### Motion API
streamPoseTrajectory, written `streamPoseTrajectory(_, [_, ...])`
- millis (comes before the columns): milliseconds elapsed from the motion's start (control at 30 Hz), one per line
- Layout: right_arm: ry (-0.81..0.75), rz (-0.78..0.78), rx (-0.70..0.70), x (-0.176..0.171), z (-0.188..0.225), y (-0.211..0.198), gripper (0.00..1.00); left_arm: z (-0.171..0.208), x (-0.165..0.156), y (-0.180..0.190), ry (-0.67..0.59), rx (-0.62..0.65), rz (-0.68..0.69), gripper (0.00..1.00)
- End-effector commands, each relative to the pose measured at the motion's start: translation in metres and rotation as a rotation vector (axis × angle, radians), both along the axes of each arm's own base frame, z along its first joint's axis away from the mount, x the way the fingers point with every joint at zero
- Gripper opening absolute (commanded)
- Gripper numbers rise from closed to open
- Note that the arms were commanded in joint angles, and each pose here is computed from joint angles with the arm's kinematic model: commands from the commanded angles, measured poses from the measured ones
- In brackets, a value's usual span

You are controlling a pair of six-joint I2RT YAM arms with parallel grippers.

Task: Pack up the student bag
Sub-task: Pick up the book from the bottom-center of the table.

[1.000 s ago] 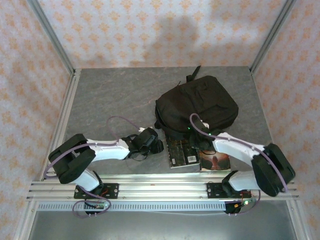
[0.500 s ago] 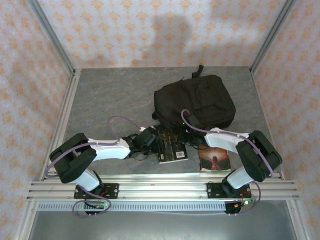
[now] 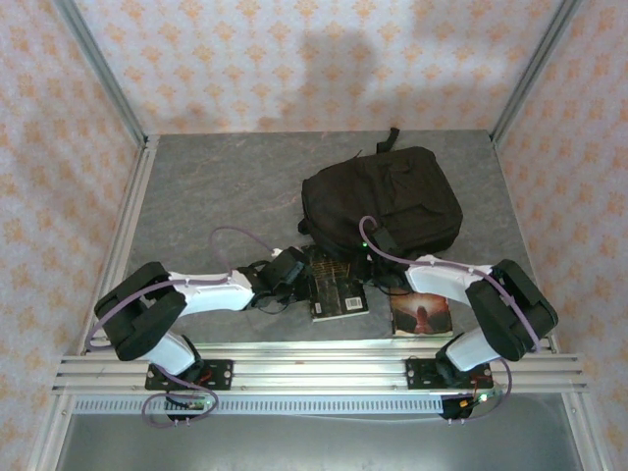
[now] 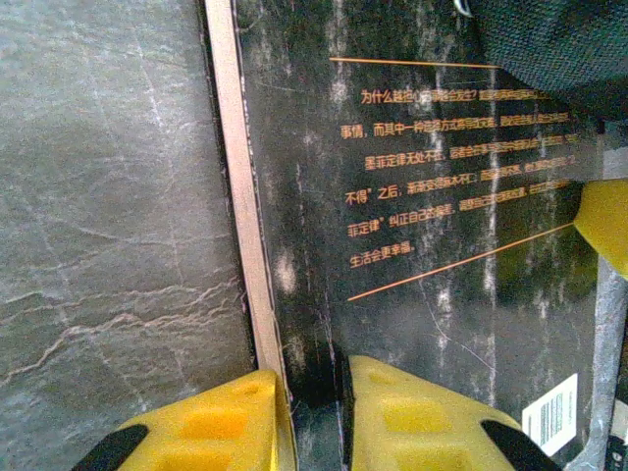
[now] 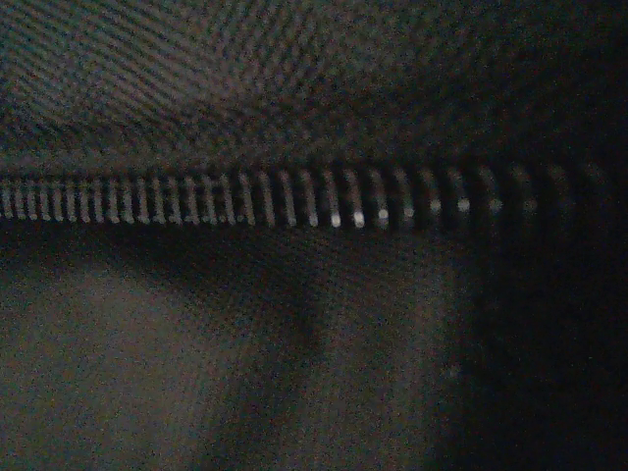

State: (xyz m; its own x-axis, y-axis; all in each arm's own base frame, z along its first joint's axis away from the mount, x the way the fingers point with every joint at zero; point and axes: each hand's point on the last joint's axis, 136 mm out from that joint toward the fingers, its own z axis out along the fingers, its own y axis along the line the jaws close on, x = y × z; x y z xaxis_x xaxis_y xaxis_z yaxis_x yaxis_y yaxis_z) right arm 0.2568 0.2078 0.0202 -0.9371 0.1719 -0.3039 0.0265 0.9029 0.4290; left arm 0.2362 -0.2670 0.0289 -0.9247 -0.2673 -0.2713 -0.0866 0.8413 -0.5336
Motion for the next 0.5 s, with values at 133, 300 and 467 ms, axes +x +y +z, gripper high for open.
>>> streamPoseTrajectory(133, [0.234, 0.168, 0.146, -0.058, -0.015, 0.032, 0.36, 0.052, 0.008, -0.043, -0.094, -0.24, -0.07, 0.18])
streamPoseTrajectory(300, [0.229, 0.148, 0.072, -0.057, -0.023, 0.019, 0.36, 0.069, 0.009, -0.043, -0.115, -0.303, -0.057, 0.18])
streamPoseTrajectory(467, [0.23, 0.147, 0.061, -0.055, -0.024, 0.019, 0.36, 0.082, 0.012, -0.042, -0.126, -0.378, -0.031, 0.21])
